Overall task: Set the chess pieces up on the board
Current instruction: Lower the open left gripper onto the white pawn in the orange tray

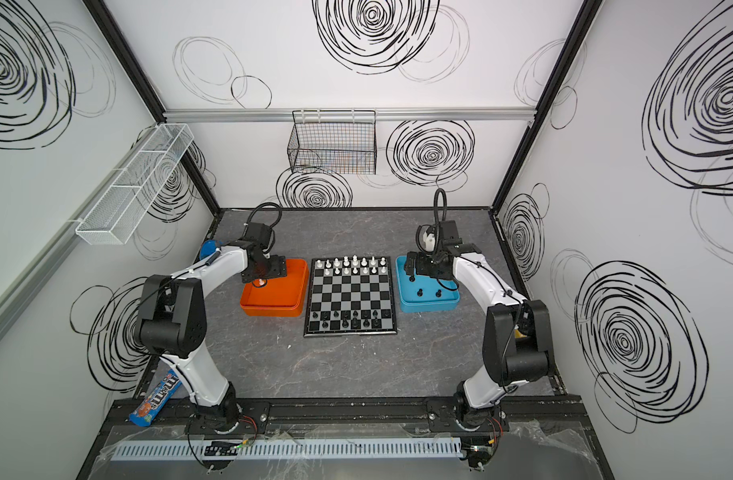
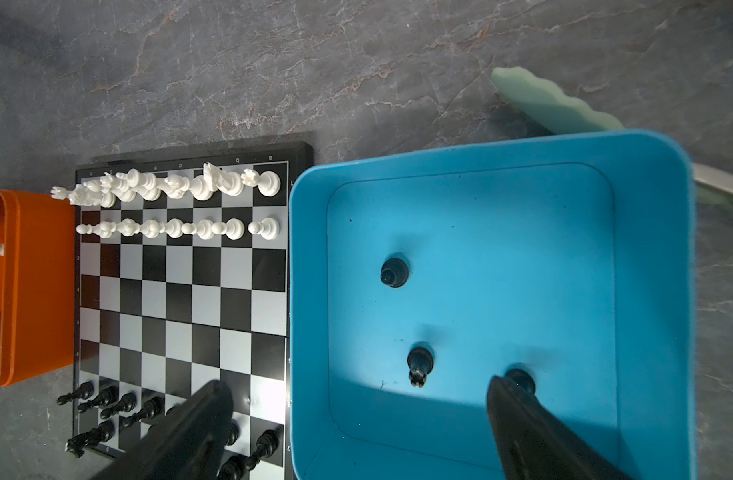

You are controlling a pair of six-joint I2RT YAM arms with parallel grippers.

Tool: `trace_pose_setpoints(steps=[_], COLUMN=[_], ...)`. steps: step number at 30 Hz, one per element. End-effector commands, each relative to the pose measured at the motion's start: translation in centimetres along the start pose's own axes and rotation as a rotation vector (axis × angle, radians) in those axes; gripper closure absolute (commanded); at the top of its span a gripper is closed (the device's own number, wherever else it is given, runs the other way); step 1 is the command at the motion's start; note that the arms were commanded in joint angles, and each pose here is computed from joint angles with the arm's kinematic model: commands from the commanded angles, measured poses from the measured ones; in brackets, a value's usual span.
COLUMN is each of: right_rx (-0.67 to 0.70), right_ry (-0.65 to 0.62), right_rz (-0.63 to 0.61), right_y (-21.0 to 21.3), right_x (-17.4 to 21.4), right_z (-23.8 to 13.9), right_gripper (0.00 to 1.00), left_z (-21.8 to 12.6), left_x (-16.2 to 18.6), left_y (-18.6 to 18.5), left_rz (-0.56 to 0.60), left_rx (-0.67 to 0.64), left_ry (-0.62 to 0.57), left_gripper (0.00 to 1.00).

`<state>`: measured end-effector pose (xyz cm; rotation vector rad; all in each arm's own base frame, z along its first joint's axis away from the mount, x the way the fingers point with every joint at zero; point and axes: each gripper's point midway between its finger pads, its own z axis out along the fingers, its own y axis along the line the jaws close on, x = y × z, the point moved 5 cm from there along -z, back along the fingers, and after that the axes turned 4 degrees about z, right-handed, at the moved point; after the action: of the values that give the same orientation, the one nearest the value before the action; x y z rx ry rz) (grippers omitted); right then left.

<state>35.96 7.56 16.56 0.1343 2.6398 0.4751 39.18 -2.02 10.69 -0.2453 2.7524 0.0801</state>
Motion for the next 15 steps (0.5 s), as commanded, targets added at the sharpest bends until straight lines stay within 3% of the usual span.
trace_pose_setpoints(steps=[1, 15], right_rx=[-0.008, -0.010], right_ry=[-0.007, 0.001], right_rz=[-0.012, -0.009], right_y=[0.0, -0.2], right_x=[0.0, 0.0], right_z=[0.0, 0.3], right_gripper=[0.00, 0.00], left_z=[1.0, 2.4], left_x=[0.0, 0.2], left_y=[0.4, 1.3], left_rz=[-0.007, -0.027], left_rx=[-0.022, -0.028], left_ry=[0.006, 0.029], left_gripper=[0.10, 0.23])
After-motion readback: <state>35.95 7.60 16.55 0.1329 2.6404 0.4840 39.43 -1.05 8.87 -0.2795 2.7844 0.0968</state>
